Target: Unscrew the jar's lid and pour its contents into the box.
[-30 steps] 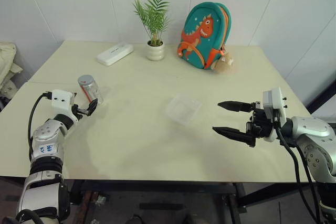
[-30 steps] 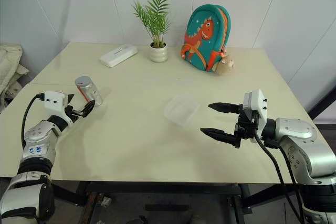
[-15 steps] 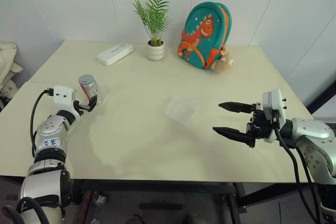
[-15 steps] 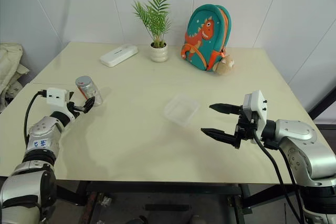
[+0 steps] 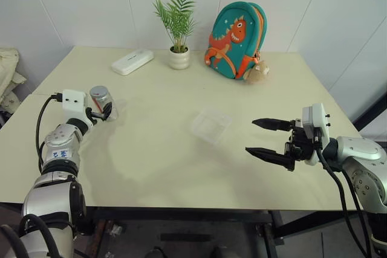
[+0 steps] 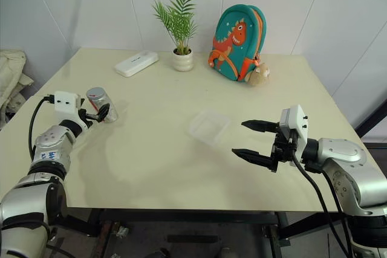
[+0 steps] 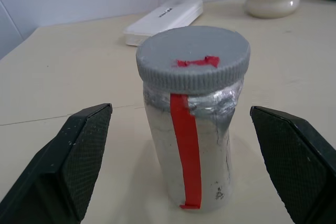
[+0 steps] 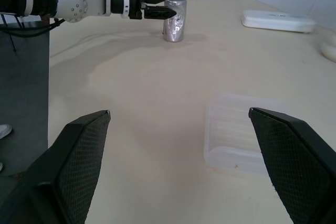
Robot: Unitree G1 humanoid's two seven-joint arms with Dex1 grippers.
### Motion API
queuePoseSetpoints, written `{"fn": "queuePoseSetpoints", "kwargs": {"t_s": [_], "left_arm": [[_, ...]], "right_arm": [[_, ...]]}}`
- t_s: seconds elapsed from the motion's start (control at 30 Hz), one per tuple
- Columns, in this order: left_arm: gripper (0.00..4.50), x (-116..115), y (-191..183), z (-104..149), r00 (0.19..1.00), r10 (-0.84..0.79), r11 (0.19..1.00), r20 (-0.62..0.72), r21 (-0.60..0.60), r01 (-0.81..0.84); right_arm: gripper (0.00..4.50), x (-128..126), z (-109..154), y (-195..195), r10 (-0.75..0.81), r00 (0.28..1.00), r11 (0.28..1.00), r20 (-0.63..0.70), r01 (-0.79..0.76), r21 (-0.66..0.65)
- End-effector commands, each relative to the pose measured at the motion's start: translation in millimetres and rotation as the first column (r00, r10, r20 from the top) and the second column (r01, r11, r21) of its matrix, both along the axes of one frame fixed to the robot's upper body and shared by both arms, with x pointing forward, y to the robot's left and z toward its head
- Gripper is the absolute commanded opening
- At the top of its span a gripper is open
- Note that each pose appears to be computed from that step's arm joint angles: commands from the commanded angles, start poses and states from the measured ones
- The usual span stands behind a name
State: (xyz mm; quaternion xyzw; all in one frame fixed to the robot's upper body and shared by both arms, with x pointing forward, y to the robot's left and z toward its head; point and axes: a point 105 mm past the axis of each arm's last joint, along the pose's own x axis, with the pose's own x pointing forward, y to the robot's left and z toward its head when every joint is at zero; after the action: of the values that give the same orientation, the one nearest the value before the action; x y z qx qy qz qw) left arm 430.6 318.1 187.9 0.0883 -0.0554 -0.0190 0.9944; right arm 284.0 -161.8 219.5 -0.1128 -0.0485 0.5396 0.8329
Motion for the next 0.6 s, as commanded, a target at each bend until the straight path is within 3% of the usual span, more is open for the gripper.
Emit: {"fn": "queuePoseSetpoints", "kwargs": {"t_s": [0.03,0.33,0.6], "left_arm": [[4.50,3.6,-2.4,14.9,0.999,0.002,1.000,0.034,0.013,-0.003],[4.50,8.2,-6.6,11.9,1.000,0.011,1.000,0.007,-0.009,-0.011],[2.02,8.6,-5.8,8.9,1.000,0.024,1.000,-0.003,-0.016,-0.024]], "right_arm": [[4.44,-3.9,13.3,-2.1,-0.006,0.999,1.000,0.052,0.007,-0.013],[4.44,-2.7,14.1,-2.9,-0.018,0.999,1.000,0.051,0.018,-0.018],[4.50,-1.0,13.4,-1.8,-0.023,0.998,1.000,0.052,0.024,-0.017]]}}
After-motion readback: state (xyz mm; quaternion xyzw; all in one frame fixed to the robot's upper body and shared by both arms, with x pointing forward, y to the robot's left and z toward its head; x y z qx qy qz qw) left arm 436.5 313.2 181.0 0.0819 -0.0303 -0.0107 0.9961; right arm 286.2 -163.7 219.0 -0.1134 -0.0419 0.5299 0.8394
